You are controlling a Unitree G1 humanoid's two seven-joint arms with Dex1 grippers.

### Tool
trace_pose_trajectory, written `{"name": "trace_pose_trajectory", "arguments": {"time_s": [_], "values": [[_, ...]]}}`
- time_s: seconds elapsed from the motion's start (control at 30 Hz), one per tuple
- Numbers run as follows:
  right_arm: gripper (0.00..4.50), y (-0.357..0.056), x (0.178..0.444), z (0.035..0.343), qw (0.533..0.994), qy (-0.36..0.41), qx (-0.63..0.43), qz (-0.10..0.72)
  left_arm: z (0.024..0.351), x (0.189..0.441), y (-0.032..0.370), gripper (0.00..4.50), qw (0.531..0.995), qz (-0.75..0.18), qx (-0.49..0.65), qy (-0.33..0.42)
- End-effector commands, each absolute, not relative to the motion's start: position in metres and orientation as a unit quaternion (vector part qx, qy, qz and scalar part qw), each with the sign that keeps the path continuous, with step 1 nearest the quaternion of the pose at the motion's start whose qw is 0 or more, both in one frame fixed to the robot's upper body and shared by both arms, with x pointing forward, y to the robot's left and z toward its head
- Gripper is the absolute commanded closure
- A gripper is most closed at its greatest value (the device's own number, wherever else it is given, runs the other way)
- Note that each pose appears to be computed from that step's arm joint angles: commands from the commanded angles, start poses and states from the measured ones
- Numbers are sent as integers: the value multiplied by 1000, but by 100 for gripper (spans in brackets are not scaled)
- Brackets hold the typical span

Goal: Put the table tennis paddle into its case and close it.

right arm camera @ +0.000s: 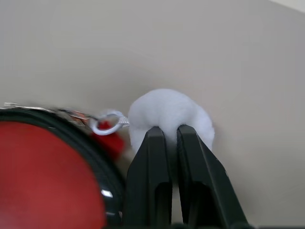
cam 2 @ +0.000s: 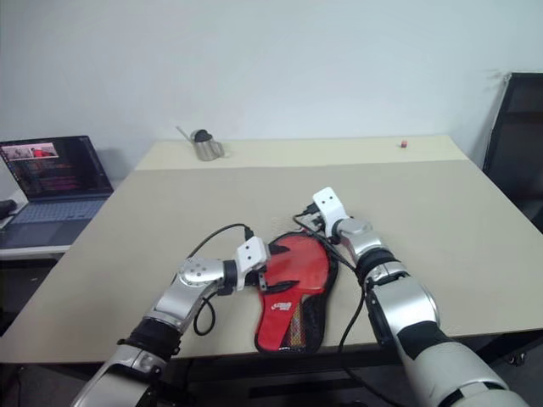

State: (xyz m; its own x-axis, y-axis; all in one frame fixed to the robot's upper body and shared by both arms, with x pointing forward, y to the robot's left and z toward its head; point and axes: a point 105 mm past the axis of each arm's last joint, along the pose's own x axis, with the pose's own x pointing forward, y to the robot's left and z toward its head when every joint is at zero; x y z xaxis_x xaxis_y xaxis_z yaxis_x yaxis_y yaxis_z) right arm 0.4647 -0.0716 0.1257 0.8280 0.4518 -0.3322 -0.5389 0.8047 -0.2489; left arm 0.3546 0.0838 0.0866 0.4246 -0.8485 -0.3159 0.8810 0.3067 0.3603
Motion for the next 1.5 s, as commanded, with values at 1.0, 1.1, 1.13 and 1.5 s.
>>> {"name": "trace_pose_trajectory", "arguments": {"time_s": [1.0, 1.1, 1.13, 1.5], "values": [[449, -205, 346, 162, 897, 207, -236, 311, 34, 347, 64, 0, 777, -579, 208, 134], [449, -206, 327, 161, 890, 224, -234, 322, 34, 348, 61, 0, 774, -582, 210, 132], [449, -206, 318, 160, 885, 232, -232, 329, 34, 349, 60, 0, 773, -584, 210, 132], [449, -192, 230, 133, 818, 325, -208, 427, 34, 349, 48, 0, 762, -597, 214, 127]]}}
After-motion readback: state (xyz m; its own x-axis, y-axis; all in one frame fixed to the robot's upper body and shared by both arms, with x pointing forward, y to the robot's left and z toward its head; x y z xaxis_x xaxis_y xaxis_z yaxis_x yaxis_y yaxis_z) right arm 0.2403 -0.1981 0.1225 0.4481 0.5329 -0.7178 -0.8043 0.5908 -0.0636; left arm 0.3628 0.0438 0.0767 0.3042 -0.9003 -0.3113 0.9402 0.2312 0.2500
